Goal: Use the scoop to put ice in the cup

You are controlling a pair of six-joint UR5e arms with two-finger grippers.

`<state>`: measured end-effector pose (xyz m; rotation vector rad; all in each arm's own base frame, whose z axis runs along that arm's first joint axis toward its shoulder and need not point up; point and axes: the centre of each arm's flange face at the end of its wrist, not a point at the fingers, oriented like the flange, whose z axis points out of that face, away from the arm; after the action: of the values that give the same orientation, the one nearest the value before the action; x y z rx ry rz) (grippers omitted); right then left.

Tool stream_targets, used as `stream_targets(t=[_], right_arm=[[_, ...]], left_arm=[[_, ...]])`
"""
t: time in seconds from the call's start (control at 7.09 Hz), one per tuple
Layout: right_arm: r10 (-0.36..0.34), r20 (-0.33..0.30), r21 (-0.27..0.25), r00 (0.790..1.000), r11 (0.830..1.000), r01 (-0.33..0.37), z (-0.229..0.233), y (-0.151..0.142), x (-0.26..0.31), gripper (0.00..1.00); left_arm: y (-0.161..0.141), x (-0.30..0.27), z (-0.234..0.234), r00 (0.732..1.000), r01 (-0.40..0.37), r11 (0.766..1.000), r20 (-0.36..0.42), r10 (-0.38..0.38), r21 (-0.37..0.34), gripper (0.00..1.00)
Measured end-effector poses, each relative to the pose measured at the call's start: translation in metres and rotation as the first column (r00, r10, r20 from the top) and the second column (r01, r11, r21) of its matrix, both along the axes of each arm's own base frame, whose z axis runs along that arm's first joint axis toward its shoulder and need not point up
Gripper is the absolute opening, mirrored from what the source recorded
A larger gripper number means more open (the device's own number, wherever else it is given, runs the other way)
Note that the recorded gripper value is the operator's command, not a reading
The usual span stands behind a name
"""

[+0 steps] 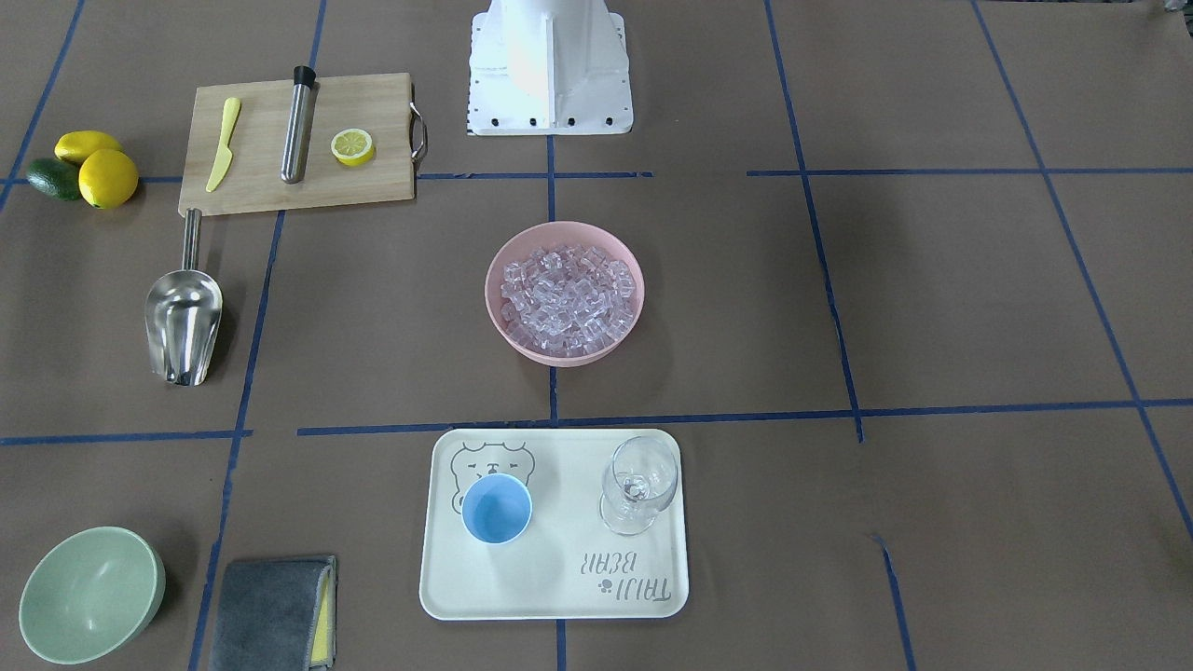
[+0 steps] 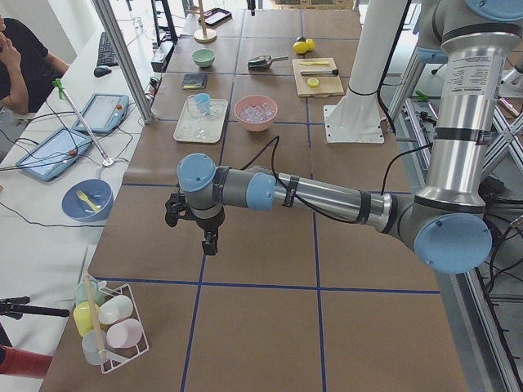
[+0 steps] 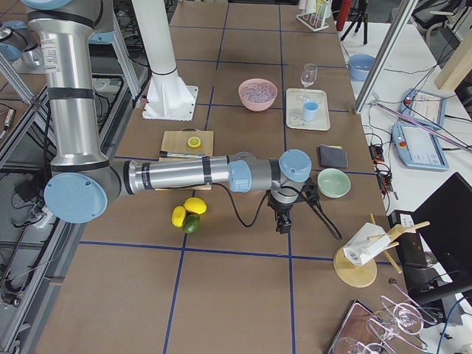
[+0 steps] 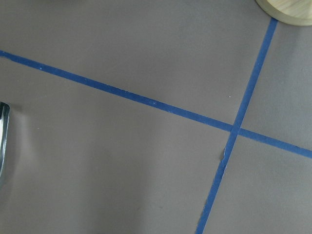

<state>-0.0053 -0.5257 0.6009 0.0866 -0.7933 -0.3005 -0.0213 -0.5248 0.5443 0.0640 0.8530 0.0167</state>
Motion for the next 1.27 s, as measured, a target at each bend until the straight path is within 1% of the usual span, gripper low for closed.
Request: stream_targets(t=[0.28,0.56,0.99,1.27], right_arm=[[0.0,0.001,0.006,1.0,1.0,0.0,-0.003,-0.002,0.0,1.0],[0.001,0.001,0.01,1.0,1.0,-0.001,-0.005,-0.003,0.0,1.0],[0.003,0.008,0.01,1.0,1.0,-0.003,-0.003,-0.001,-0.001,1.0],[0.011,0.013,0.022,1.0,1.0,-0.012,-0.003,0.01,0.001,1.0]], left_arm=[[0.011,0.0,-0.009,1.0,-0.018,0.999,-0.004,0.018,0.042,1.0],[0.019,-0.002,-0.002,1.0,-0.024,0.999,0.0,0.024,0.04,1.0],[0.018,-0.001,0.01,1.0,-0.022,1.0,0.002,0.022,0.016,1.0],[0.012,0.001,-0.004,1.0,-0.024,0.998,-0.005,0.025,0.05,1.0]])
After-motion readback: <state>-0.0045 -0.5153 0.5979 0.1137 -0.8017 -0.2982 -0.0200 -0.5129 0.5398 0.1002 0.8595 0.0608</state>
